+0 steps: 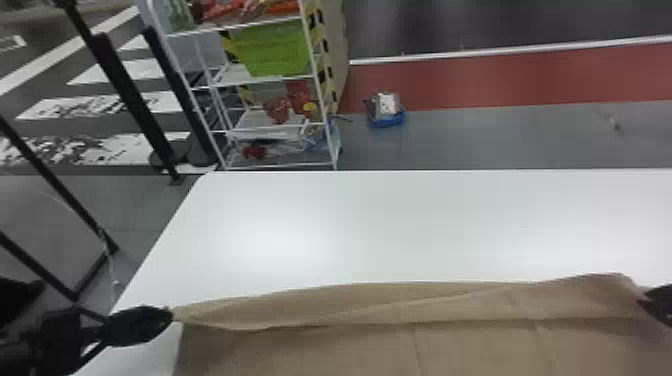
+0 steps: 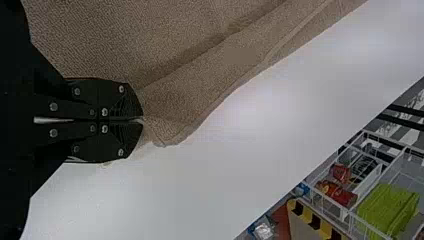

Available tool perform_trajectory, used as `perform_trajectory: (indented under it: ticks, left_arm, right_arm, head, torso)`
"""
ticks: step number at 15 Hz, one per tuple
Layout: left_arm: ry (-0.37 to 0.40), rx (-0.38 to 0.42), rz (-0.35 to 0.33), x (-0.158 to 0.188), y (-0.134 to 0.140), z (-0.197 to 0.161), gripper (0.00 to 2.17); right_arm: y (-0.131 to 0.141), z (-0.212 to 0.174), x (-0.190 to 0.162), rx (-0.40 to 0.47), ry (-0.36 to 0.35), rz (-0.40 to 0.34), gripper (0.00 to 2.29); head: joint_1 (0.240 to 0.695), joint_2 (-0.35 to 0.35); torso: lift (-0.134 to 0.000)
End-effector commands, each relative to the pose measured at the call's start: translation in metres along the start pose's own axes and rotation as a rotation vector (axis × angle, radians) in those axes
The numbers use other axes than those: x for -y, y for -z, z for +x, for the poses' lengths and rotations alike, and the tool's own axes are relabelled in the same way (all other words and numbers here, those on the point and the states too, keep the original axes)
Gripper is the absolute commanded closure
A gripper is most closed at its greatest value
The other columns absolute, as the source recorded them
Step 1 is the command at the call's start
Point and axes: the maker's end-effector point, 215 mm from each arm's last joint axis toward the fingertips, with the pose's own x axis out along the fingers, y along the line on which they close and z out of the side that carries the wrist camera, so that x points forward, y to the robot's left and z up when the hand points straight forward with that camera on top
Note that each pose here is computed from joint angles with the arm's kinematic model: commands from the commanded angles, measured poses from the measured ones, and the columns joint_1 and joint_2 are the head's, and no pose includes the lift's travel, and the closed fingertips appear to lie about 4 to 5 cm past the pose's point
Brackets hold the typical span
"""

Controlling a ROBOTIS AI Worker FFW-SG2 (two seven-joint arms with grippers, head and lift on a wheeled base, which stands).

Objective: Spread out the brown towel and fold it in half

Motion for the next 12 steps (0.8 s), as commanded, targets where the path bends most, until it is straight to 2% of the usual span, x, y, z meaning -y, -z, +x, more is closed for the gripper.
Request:
perform_trajectory:
  ticks: [1, 4, 9, 12]
  left_arm:
    - [-0.009, -0.039, 0.009, 0.007, 0.002, -0.022, 1.74]
    - [-0.019, -0.056, 0.005, 0.013, 0.003, -0.038, 1.74]
    - [0.017, -0.053, 0.006, 0.028, -0.003, -0.036, 1.74]
    - [0.026, -0.067, 0.008, 0.037, -0.005, -0.043, 1.74]
  right_arm:
    - [0.004, -0.022, -0.001, 0.001, 0.015, -0.023, 1.2]
    - [0.02, -0.038, 0.0, -0.009, 0.02, -0.021, 1.2]
    - [0.026, -0.032, -0.038, -0.011, -0.062, -0.084, 1.2]
    - [0.026, -0.042, -0.031, -0.008, -0.045, -0.085, 1.2]
  head:
    - [0.695, 0.254]
    - [0.695, 0.264]
    - [0.695, 0.272]
    - [0.695, 0.289]
  torso:
    - [-0.124]
    - [-0.124]
    - [-0.124]
    - [-0.124]
